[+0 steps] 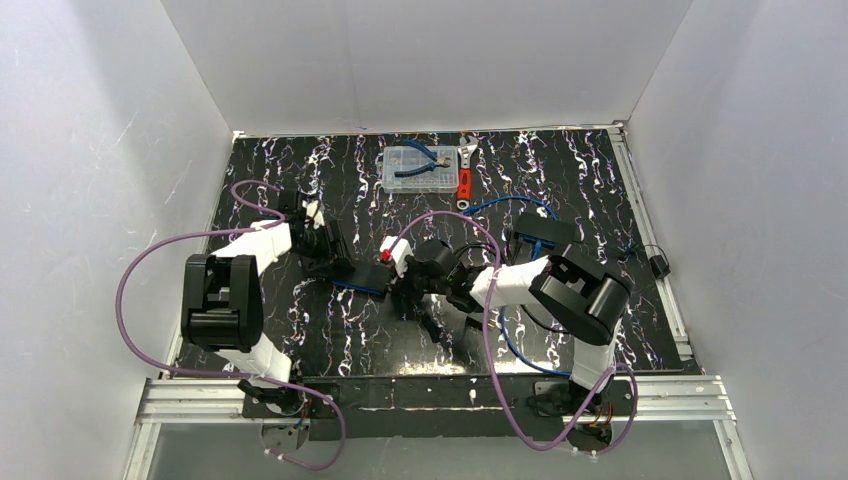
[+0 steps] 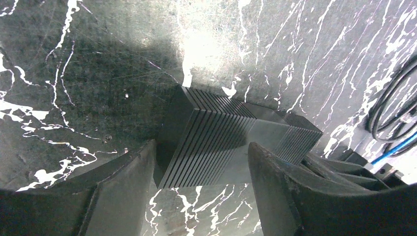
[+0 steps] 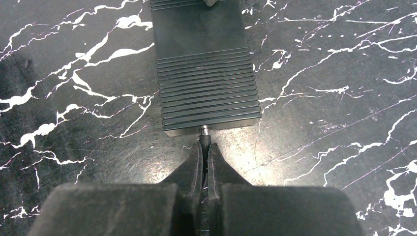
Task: Insert the plug into the switch port
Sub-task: Insert the power into the switch port.
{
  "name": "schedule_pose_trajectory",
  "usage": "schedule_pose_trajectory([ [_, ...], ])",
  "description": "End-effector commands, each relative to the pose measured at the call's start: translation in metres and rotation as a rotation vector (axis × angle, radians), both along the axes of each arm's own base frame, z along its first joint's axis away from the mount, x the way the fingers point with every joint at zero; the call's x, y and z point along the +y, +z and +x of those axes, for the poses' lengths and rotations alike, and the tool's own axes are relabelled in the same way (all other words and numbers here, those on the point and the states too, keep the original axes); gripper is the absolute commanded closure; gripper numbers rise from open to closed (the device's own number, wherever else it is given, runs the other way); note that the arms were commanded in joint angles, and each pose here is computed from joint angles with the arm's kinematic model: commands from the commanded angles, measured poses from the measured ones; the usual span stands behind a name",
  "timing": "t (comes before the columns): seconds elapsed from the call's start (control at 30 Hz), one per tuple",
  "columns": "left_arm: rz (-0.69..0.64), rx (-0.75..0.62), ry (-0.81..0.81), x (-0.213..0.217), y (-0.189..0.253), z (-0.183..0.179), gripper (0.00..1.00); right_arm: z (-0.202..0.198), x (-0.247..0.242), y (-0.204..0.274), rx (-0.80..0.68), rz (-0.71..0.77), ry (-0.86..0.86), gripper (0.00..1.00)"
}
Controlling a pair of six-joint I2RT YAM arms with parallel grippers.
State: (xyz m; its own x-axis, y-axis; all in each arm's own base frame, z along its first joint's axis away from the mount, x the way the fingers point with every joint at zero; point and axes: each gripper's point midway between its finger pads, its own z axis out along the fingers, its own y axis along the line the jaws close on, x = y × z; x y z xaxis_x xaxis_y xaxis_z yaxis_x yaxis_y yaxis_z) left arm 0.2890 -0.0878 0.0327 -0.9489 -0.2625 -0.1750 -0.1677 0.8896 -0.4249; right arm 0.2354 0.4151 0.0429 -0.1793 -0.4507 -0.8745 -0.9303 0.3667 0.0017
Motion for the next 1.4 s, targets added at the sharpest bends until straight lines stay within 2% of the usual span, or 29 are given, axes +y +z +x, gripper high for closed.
schedule_pose_trajectory([
  [0.0, -0.028, 0.066, -0.086, -0.022, 0.001, -0.025, 0.35, 0.005, 0.024, 0.047, -0.104, 0.155, 0.059, 0.99],
  [0.4, -0.029, 0.079, -0.177, -0.047, 0.005, -0.050, 0.41, -0.008, 0.037, 0.071, -0.135, 0.187, 0.222, 0.99],
  [0.73, -0.124, 0.064, -0.169, -0.068, 0.018, -0.072, 0.44, -0.022, 0.042, 0.093, -0.150, 0.230, 0.316, 0.99],
  [0.93, -0.168, 0.005, -0.166, -0.073, 0.036, -0.081, 0.44, -0.047, 0.033, 0.102, -0.130, 0.250, 0.424, 0.99],
  [1.1, -0.202, -0.025, -0.160, -0.076, 0.046, -0.094, 0.44, -0.076, 0.014, 0.099, -0.082, 0.238, 0.518, 0.99],
  [1.37, -0.225, -0.013, -0.127, -0.077, 0.045, -0.117, 0.41, -0.098, -0.013, 0.063, 0.039, 0.100, 0.569, 0.99],
])
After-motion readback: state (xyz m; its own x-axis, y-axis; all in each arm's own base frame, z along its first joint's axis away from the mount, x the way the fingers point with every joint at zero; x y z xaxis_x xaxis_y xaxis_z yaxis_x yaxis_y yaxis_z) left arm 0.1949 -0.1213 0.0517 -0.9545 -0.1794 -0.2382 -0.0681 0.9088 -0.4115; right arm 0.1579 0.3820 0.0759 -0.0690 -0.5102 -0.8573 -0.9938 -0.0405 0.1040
